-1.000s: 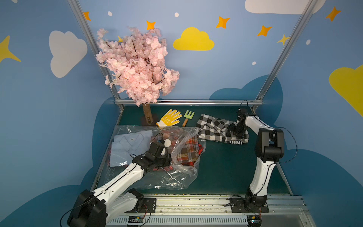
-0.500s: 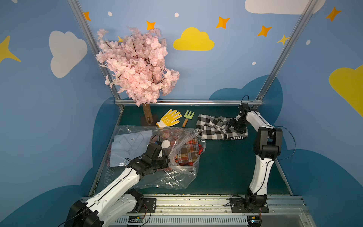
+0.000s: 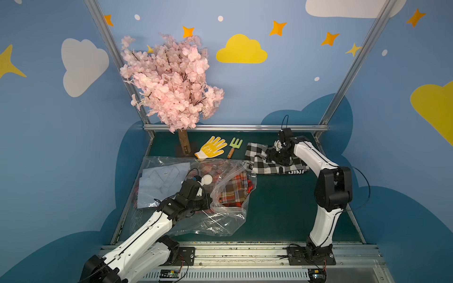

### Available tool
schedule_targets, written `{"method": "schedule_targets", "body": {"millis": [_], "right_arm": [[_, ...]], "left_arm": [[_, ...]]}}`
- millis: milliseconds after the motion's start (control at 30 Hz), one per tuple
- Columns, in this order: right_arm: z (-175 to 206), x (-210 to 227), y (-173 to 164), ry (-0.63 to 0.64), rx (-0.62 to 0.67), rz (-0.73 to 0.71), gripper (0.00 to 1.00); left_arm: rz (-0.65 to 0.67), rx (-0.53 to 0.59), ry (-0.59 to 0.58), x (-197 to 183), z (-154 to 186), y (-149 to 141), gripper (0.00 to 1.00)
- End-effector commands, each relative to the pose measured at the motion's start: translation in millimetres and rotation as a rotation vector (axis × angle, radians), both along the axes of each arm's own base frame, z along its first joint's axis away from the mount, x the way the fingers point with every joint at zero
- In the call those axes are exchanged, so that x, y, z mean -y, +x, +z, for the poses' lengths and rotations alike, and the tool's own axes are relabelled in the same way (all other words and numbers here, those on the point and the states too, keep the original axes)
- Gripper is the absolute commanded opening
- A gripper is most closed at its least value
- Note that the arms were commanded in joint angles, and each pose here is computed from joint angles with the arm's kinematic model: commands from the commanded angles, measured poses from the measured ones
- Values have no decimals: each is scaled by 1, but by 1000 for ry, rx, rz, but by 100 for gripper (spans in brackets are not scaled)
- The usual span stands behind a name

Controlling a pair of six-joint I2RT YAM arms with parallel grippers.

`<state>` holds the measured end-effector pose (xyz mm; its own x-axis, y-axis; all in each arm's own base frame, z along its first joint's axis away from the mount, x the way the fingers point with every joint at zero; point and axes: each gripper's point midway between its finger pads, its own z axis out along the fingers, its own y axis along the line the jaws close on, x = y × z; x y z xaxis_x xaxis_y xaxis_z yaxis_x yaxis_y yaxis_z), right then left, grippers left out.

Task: Take the shirt out of the vacuum bag
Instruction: Adjust the shirt at the center of the board, then move the shirt at the center of the board.

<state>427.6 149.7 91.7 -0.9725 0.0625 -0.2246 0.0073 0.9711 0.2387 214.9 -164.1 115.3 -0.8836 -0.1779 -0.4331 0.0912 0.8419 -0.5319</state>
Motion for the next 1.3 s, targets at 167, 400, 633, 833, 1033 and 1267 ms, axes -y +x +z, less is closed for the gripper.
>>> {"method": "schedule_targets", "body": {"millis": [167, 400, 633, 833, 1033, 1267], "right_arm": [[-54, -4, 18, -96, -93, -59, 70], [-66, 10, 45, -96, -111, -121, 70], [-47, -4, 53, -33, -84, -42, 70], [-15, -14, 42, 14, -22, 27, 71], [45, -20, 8, 114, 70, 60, 71], [83, -52, -67, 459, 90, 119, 71]], "left_arm": [[-14, 39, -38, 3, 24, -1, 5], [-17, 51, -51, 3, 29, -3, 5], [-19, 60, -63, 5, 32, -1, 5], [-38, 59, -83, 13, 35, 4, 5], [-58, 71, -90, 22, 42, 12, 6], [-107, 90, -136, 38, 51, 16, 5]]}}
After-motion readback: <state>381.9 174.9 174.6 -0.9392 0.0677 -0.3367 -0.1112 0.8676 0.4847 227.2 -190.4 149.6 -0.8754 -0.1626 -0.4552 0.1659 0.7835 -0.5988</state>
